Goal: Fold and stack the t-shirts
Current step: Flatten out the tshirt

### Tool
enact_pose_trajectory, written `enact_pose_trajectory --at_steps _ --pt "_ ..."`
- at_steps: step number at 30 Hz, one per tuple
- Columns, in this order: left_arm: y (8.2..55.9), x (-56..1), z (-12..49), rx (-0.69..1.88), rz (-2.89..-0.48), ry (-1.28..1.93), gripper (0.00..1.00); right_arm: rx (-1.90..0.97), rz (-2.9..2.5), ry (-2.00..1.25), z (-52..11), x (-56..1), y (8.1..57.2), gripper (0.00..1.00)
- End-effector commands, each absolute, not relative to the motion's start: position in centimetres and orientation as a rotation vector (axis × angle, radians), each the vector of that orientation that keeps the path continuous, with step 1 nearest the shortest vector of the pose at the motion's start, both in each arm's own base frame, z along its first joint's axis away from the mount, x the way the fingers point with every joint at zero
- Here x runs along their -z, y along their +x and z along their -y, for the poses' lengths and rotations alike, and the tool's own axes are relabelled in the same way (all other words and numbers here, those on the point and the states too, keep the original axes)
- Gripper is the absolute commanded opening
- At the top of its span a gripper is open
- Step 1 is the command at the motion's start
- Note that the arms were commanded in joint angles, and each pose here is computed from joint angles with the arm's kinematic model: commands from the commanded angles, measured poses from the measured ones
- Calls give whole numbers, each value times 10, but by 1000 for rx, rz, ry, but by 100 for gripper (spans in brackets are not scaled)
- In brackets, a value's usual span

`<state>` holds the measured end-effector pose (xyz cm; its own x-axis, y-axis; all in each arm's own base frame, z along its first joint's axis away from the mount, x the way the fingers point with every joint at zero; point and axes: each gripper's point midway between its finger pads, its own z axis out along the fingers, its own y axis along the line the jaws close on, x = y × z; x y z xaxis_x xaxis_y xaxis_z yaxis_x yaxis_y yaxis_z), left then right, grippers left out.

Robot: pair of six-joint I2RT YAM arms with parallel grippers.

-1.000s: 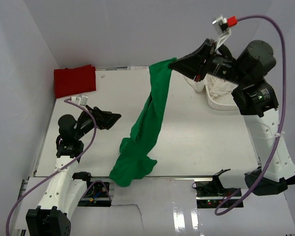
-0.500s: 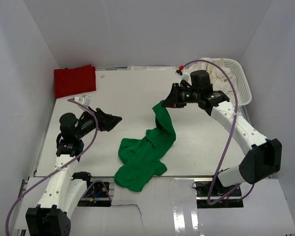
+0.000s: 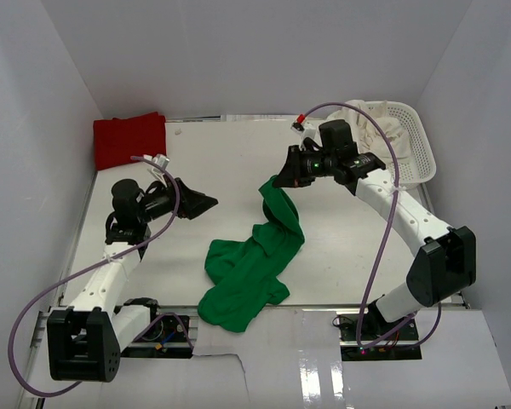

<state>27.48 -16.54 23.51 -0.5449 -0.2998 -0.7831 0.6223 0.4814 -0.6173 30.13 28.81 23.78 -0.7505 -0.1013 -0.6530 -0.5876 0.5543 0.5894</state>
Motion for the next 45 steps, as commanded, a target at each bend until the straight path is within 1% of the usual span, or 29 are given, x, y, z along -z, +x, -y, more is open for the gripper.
enact_pose_trajectory --at_steps 1,2,5,7,8,11,12,13,14,15,17,18,23,26,31,32,36,45 --pt "268 -266 178 1312 -1656 394 93 -1175 -2081 -645 -297 -286 293 8" --pt "268 -270 180 1316 -1640 412 90 -1185 -2088 -651 -299 -287 289 8" --pt "265 -280 189 1322 -1580 485 87 -1224 -2066 -687 -304 -300 281 8" --pt "259 -289 196 1320 -1507 571 82 -1257 -2049 -720 -308 -309 274 8" --pt "259 -289 198 1317 -1487 592 82 -1266 -2043 -732 -310 -313 270 8" --pt "257 -288 205 1331 -1432 680 86 -1287 -2020 -760 -312 -327 260 8" --pt "254 -293 207 1325 -1372 743 86 -1306 -2020 -768 -312 -330 255 8" --pt "253 -293 209 1343 -1360 777 84 -1316 -2018 -769 -313 -333 252 8" --pt "251 -281 212 1413 -1398 810 83 -1330 -2006 -781 -313 -338 248 8" --pt "249 -284 214 1421 -1366 856 81 -1350 -1998 -797 -314 -342 243 8" --pt "245 -283 216 1489 -1376 905 73 -1362 -2002 -810 -315 -344 238 8" --pt "248 -282 217 1478 -1336 933 71 -1373 -1996 -817 -316 -346 235 8" --pt "249 -288 219 1503 -1267 947 70 -1403 -1993 -847 -319 -350 223 8" --pt "254 -287 220 1529 -1275 958 68 -1406 -1996 -853 -321 -350 219 8" --pt "255 -295 220 1520 -1265 967 64 -1422 -2012 -868 -327 -341 216 8" --pt "255 -297 220 1519 -1264 970 62 -1429 -2005 -871 -328 -342 216 8" --pt "252 -302 222 1522 -1260 987 58 -1441 -2017 -875 -335 -334 216 8" --pt "241 -301 227 1522 -1238 1020 57 -1453 -2025 -887 -347 -329 222 8"
